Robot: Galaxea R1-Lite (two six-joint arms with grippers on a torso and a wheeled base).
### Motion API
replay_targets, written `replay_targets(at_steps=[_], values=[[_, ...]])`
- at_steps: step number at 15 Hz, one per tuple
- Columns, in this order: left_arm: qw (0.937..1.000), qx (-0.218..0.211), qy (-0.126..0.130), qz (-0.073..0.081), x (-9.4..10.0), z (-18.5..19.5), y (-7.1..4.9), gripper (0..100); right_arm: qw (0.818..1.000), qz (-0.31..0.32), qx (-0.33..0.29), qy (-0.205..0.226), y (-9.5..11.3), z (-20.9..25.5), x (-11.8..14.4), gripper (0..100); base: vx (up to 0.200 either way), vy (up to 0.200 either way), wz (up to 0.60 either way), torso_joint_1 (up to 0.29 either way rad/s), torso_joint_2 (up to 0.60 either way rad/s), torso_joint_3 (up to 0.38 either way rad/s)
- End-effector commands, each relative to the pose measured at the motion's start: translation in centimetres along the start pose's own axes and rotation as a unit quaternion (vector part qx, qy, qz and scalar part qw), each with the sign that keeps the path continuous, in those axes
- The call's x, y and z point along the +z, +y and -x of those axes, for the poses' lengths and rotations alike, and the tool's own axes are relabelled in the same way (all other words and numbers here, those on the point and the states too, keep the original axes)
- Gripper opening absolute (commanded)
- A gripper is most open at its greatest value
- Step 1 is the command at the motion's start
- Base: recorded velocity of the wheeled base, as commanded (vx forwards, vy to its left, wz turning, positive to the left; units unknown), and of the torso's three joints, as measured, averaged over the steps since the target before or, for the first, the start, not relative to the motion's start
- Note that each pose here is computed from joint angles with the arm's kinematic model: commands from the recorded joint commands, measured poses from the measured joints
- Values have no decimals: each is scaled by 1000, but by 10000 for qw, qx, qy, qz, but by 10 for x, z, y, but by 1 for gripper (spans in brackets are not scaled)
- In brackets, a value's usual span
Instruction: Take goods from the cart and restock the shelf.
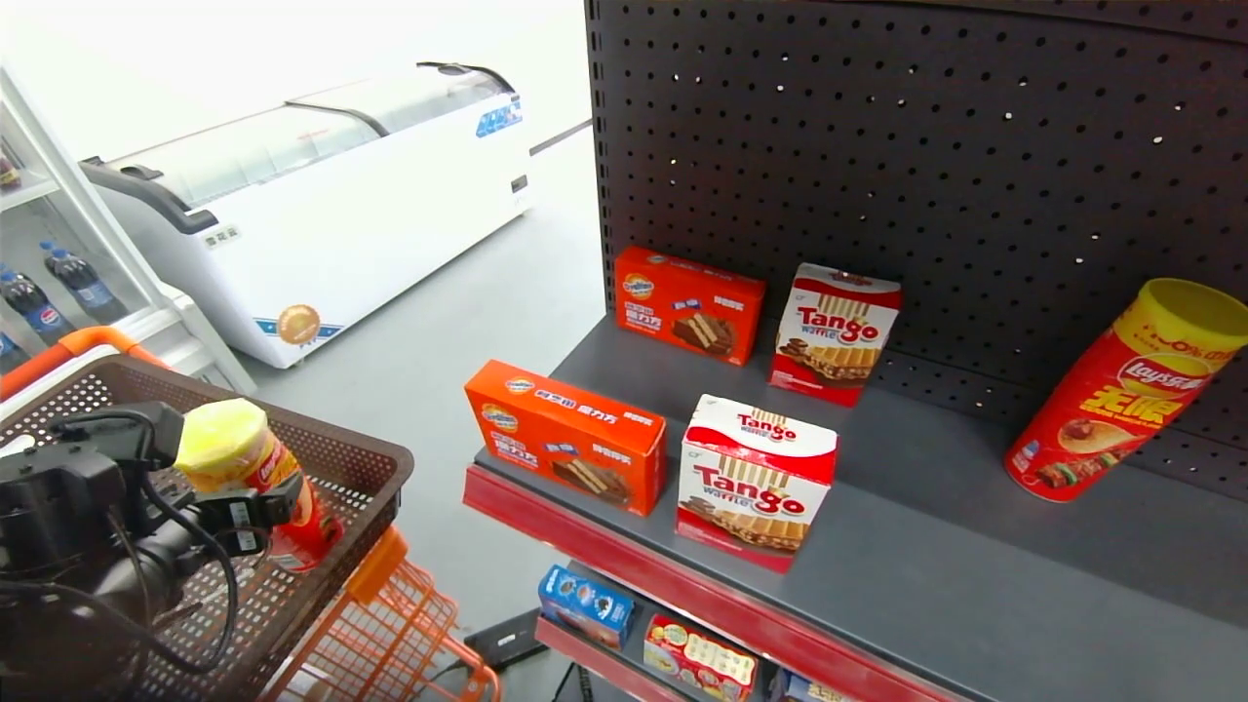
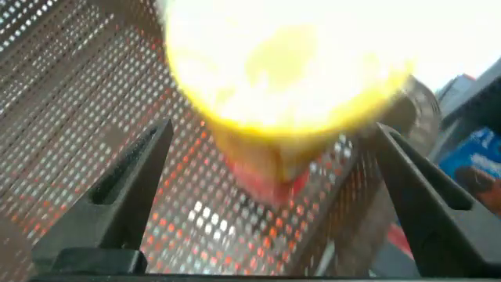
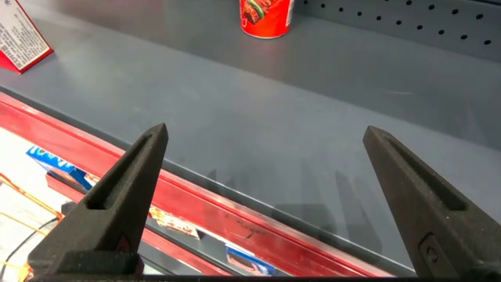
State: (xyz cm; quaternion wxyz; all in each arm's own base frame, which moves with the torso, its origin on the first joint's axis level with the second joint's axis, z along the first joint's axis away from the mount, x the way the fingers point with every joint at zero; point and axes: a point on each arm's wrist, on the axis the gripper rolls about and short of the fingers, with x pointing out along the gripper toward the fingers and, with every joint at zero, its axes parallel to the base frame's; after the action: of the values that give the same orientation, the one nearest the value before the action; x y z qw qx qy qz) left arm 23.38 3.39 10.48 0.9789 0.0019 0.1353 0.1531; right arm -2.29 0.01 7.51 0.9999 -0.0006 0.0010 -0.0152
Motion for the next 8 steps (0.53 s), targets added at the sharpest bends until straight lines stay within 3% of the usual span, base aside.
replay_targets(at_steps=[1, 6, 7, 8], values=[[9997, 16, 232, -34, -24, -35, -5, 100, 10000, 1, -1, 6, 0, 0, 0, 100, 0, 0, 0, 0, 0, 0], [9994, 22, 337, -99, -38, -58, -10, 100, 10000, 1, -1, 6, 0, 0, 0, 100, 0, 0, 0, 0, 0, 0], [9996, 15, 269, -89, -36, -60, -10, 0, 10000, 1, -1, 6, 0, 0, 0, 100, 0, 0, 0, 0, 0, 0], [9998, 31, 171, -89, -32, -66, -12, 0, 10000, 1, -1, 6, 0, 0, 0, 100, 0, 0, 0, 0, 0, 0]])
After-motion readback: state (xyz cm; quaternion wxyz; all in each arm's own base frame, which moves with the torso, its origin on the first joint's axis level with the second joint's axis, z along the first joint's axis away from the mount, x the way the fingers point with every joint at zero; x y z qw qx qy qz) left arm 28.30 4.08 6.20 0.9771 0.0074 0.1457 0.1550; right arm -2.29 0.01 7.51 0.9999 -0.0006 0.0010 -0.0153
